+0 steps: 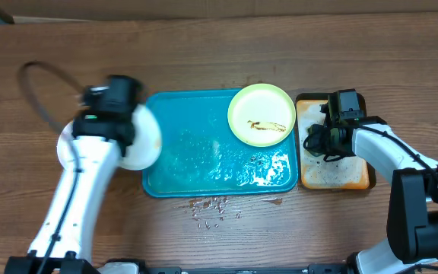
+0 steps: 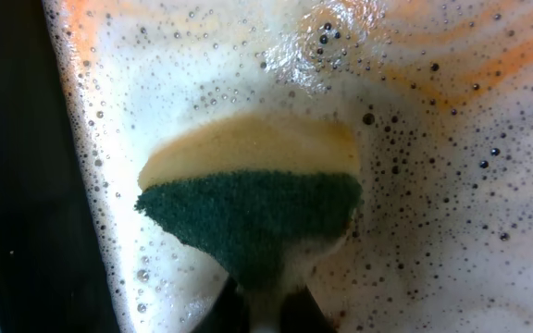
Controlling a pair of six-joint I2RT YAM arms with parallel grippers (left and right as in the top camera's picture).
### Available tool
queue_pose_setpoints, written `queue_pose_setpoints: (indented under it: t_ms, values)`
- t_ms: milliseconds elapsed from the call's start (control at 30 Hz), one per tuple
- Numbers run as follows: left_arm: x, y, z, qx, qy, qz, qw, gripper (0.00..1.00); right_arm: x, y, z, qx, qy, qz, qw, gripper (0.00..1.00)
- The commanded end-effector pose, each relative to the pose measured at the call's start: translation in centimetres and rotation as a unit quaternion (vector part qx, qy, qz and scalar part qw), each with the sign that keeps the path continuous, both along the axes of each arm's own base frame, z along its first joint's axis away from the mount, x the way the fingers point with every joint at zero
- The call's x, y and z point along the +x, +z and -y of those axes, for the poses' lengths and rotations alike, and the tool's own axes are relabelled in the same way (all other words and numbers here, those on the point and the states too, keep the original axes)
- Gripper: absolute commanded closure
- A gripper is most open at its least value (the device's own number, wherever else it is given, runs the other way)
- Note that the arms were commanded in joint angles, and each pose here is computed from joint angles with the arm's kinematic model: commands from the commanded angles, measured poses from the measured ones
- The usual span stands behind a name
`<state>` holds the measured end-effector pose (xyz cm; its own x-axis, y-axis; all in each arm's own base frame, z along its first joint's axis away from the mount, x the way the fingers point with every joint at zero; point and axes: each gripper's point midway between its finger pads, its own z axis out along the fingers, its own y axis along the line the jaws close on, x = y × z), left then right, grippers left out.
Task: Clean dirty plates on tray and stack at the side
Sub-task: 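Carry the white plate left and stack it on the first white plate, then reach the left gripper to the yellow plate rim and grip it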
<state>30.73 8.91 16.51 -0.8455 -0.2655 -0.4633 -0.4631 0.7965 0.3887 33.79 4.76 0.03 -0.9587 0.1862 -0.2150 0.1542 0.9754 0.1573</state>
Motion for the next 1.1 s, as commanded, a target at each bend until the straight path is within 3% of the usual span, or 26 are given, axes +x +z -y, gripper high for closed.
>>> queue_pose_setpoints:
  t_ms: [0,233,500,533,567,600,700,933,1067]
  values:
    - [-0.6,0.1,-3.7,-0.077,0.074,0.039,0.993,0.96,-2.6,-2.4,0.4,-0.005,-0.005,-0.05,0.999,0.96]
    - [-1.3,-1.1,-9.1,-0.127,0.159,0.079,0.976,0.96,-2.7,-2.4,0.4,-0.006,-0.005,-0.053,0.999,0.96]
    - [-1.9,-3.9,-11.2,-0.131,0.194,0.047,0.971,0.96,-3.0,-2.5,0.4,-0.006,-0.004,-0.058,0.998,0.96]
    - [-1.8,-4.1,-11.2,-0.133,0.194,0.045,0.971,0.88,-3.0,-2.5,0.4,-0.006,-0.005,-0.058,0.998,0.96]
    - [-1.6,-4.4,-11.0,-0.141,0.192,0.044,0.97,0.71,-3.0,-2.5,0.4,-0.006,-0.005,-0.059,0.998,0.96]
    - [-1.5,-4.6,-10.8,-0.149,0.189,0.044,0.97,0.63,-3.0,-2.5,0.4,-0.006,-0.004,-0.058,0.998,0.96]
    - [-0.9,-5.1,-9.4,-0.188,0.169,0.045,0.966,0.54,-3.0,-2.5,0.4,-0.006,-0.005,-0.059,0.998,0.96]
    - [1.6,-5.2,-2.1,-0.351,0.057,0.051,0.933,0.48,-3.1,-1.9,0.5,-0.009,0.003,-0.069,0.998,0.96]
    - [2.9,-4.7,2.5,-0.395,-0.026,0.042,0.917,0.46,-1.7,0.6,0.3,-0.012,0.022,-0.063,0.998,0.96]
